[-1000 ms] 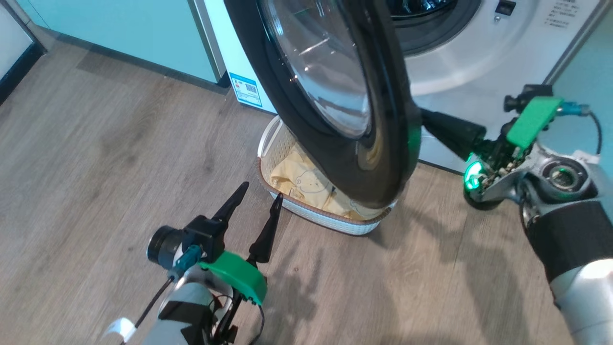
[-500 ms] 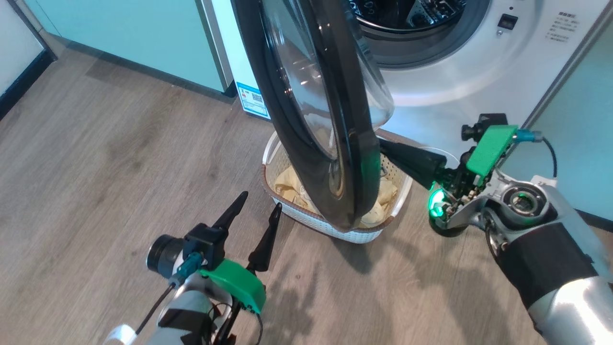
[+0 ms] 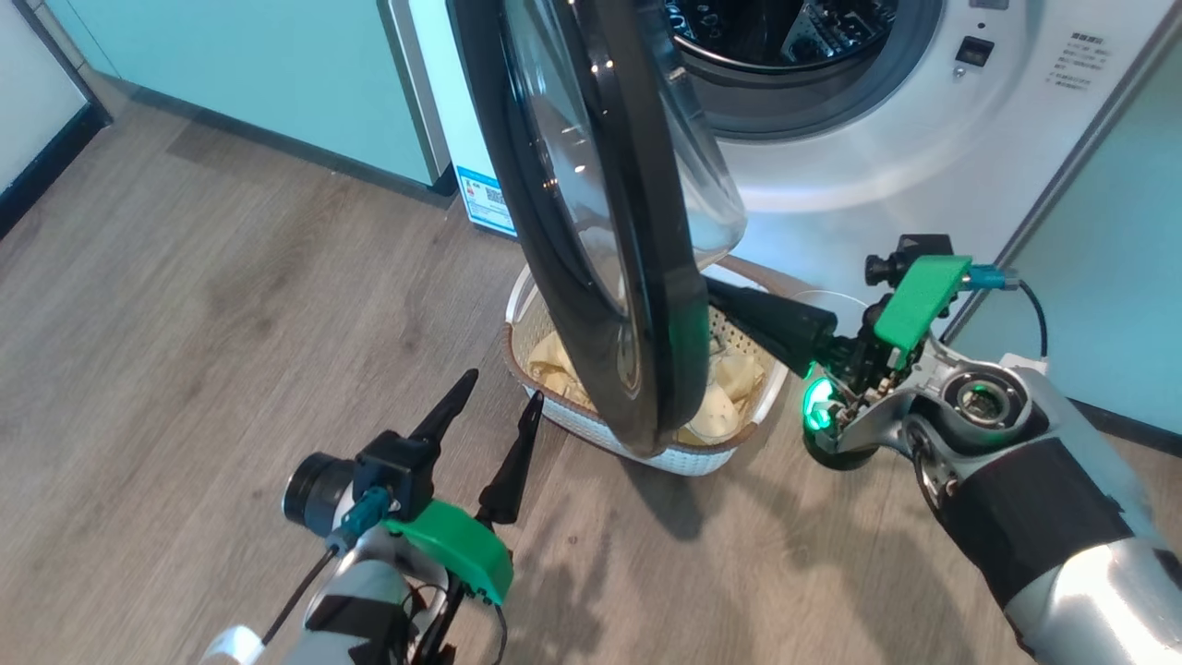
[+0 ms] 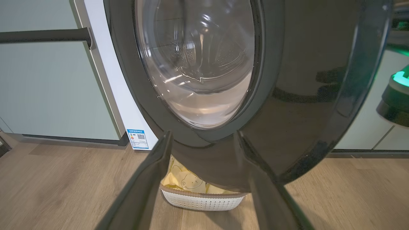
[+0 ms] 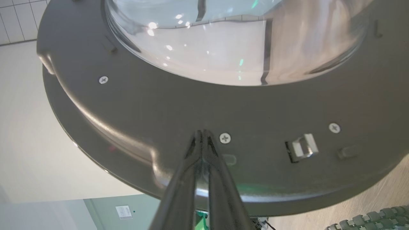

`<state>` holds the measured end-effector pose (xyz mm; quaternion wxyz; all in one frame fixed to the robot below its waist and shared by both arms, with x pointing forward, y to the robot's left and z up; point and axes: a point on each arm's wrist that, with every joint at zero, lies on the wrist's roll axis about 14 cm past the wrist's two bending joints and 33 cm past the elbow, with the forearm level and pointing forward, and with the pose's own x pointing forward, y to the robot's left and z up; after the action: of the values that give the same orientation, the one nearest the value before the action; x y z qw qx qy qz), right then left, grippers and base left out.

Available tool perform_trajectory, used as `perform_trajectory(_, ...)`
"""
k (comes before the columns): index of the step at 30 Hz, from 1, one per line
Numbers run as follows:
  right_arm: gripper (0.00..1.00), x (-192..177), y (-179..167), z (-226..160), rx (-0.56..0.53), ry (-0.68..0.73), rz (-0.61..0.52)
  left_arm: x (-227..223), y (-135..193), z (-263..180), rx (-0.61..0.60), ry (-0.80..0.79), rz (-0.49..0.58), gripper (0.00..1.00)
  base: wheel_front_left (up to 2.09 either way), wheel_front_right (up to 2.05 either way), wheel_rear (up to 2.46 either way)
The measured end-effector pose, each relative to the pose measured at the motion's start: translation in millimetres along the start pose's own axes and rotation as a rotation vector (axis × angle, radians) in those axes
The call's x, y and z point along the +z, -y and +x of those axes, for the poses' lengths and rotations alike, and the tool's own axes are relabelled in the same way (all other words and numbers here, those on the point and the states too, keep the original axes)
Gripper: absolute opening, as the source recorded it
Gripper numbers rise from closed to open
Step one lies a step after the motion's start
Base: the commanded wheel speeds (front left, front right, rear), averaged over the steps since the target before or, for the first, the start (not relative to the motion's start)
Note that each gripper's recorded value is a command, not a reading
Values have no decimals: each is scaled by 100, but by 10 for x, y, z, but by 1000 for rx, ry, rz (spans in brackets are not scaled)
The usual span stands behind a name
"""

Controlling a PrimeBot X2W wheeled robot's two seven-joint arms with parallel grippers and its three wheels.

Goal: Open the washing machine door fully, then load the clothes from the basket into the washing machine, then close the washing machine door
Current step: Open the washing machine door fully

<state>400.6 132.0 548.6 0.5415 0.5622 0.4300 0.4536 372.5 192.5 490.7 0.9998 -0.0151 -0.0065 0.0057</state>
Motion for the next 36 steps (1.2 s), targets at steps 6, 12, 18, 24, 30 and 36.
perform_trajectory(6, 0, -79, 15, 12, -6, -19, 5, 16, 5, -6, -1, 5, 0, 100, 0, 0, 0)
perform_trajectory(12, 0, -95, 12, 15, -5, -9, 11, -4, 11, -25, -2, -1, -2, 100, 0, 0, 0)
perform_trajectory(18, 0, 112, -53, -50, 18, 125, 6, -14, 32, -15, -8, -3, -5, 100, 0, 0, 0)
perform_trajectory(24, 0, 501, -333, -250, 88, 359, -63, 9, 26, 7, -5, 5, -7, 100, 0, 0, 0)
perform_trajectory(30, 17, 711, -573, -591, 131, 580, -203, 18, 60, 14, -13, 9, -10, 100, 0, 0, 0)
perform_trajectory(36, 100, 815, -970, -952, 199, 808, -408, -5, 64, 3, -11, 4, -14, 100, 0, 0, 0)
